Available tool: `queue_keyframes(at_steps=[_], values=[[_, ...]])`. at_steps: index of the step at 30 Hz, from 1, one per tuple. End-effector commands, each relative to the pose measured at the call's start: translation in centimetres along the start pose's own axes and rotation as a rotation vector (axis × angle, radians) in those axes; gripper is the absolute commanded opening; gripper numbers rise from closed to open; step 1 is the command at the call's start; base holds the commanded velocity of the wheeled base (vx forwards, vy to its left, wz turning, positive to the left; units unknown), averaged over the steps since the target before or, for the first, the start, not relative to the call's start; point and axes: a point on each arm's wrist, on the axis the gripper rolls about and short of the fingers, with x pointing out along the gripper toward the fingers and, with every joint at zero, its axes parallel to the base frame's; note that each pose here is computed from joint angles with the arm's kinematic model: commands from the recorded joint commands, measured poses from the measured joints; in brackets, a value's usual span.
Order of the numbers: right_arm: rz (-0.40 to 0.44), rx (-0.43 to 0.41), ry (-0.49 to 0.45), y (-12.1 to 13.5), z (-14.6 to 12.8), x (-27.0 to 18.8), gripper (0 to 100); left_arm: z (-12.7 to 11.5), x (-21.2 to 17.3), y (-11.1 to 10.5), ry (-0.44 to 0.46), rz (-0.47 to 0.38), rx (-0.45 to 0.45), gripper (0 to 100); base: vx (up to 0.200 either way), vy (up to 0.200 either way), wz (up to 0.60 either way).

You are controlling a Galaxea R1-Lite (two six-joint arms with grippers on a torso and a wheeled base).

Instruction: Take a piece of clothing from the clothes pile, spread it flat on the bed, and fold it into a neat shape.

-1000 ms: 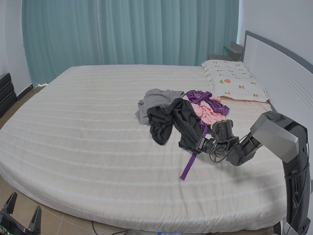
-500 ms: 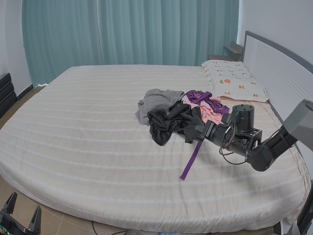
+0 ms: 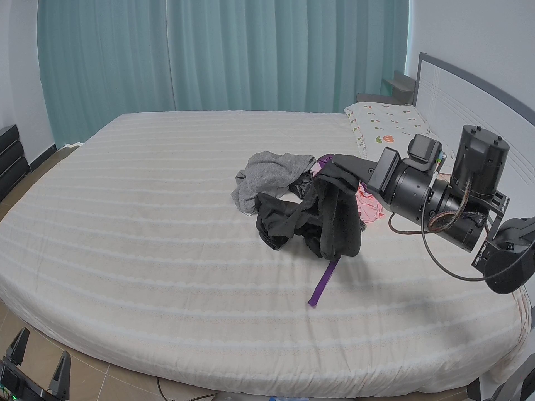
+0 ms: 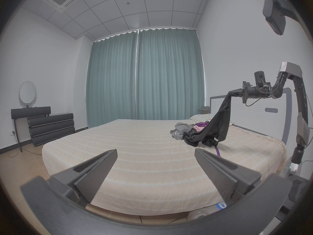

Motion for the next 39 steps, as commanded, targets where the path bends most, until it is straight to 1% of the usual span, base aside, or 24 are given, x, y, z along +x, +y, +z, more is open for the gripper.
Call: queue_keyframes(at_steps=[1,3,7,12,14,15,17,18,19,20,22,23,24,25,26,27,28,29,31,34,35,36,37,39], values=[[0.057,-0.008,-0.052,1.7,1.4,-0.8,0,-0.5,0.0,0.0,0.006,-0.002,-0.003,100,0.000,0.000,0.00],[0.080,-0.011,-0.068,2.4,1.9,-0.8,0,-0.4,0.1,0.0,0.014,-0.007,-0.002,100,0.000,0.000,0.00],[0.109,-0.015,-0.064,3.3,1.7,-0.9,0,-0.4,0.2,0.0,0.034,-0.008,-0.005,100,0.000,0.000,0.00],[0.161,-0.022,-0.106,4.8,3.0,-1.6,0,-0.5,0.0,0.0,0.003,-0.004,-0.009,100,0.000,0.000,0.00],[0.161,-0.021,-0.104,4.8,3.0,-1.5,0,-0.5,0.0,0.0,0.001,-0.004,-0.009,100,0.000,0.000,0.00],[0.170,-0.027,-0.084,5.2,2.1,-1.4,0,-0.4,0.0,0.0,-0.006,-0.005,-0.030,100,0.000,0.000,0.00],[0.174,-0.028,-0.090,5.3,2.3,-1.4,0,0.9,-0.1,0.0,-0.040,-0.006,-0.065,100,0.000,0.000,0.00],[0.181,-0.026,-0.094,5.4,2.5,-1.5,0,6.4,-0.2,0.1,-0.143,-0.023,-0.199,100,0.000,0.000,0.00],[0.179,-0.025,-0.089,5.3,2.4,-1.4,0,8.9,0.4,0.1,-0.158,-0.038,-0.267,100,0.000,0.000,0.00],[0.170,-0.023,-0.081,5.1,2.1,-1.2,0,10.2,1.4,0.1,-0.136,-0.047,-0.284,100,0.000,0.000,0.00],[0.158,-0.024,-0.062,4.9,1.4,-0.8,0,10.6,2.6,0.0,-0.066,-0.094,-0.205,100,0.000,0.000,0.00],[0.155,-0.025,-0.061,4.8,1.3,-0.7,0,10.4,3.1,-0.1,-0.030,-0.114,-0.184,100,0.000,0.000,0.00],[0.153,-0.025,-0.060,4.7,1.3,-0.7,0,10.2,4.1,-0.1,0.034,-0.138,-0.179,100,0.000,0.000,0.00],[0.153,-0.025,-0.060,4.7,1.3,-0.7,0,10.1,4.4,-0.1,0.053,-0.146,-0.181,100,0.000,0.000,0.00],[0.151,-0.024,-0.063,4.7,1.4,-0.7,0,9.6,5.9,-0.2,0.142,-0.175,-0.192,100,0.000,0.000,0.00],[0.150,-0.024,-0.062,4.6,1.4,-0.7,0,9.4,6.3,-0.2,0.167,-0.184,-0.194,100,0.000,0.000,0.00],[0.150,-0.024,-0.062,4.6,1.4,-0.7,0,9.4,6.3,-0.2,0.167,-0.184,-0.194,100,0.000,0.000,0.00],[0.148,-0.024,-0.060,4.6,1.3,-0.8,0,8.9,7.2,-0.3,0.236,-0.194,-0.203,100,0.000,0.000,0.00],[0.148,-0.021,-0.060,4.6,1.3,-0.8,0,8.5,7.8,-0.3,0.285,-0.211,-0.203,100,0.000,0.000,0.00],[0.147,-0.017,-0.053,4.5,1.1,-0.6,0,8.2,10.0,-0.9,0.387,-0.284,-0.208,100,0.000,0.000,0.00],[0.147,-0.017,-0.053,4.5,1.1,-0.6,0,8.2,10.0,-0.9,0.387,-0.284,-0.208,100,0.000,0.000,0.00],[0.144,-0.015,-0.051,4.5,1.1,-0.6,0,8.0,11.3,-1.4,0.435,-0.321,-0.203,100,0.000,0.000,0.00],[0.144,-0.015,-0.051,4.5,1.1,-0.6,0,7.9,11.3,-1.4,0.440,-0.325,-0.203,100,0.000,0.000,0.00],[0.141,-0.014,-0.055,4.4,1.2,-0.7,0,7.2,13.1,-2.4,0.523,-0.384,-0.188,100,0.000,0.000,0.00]])
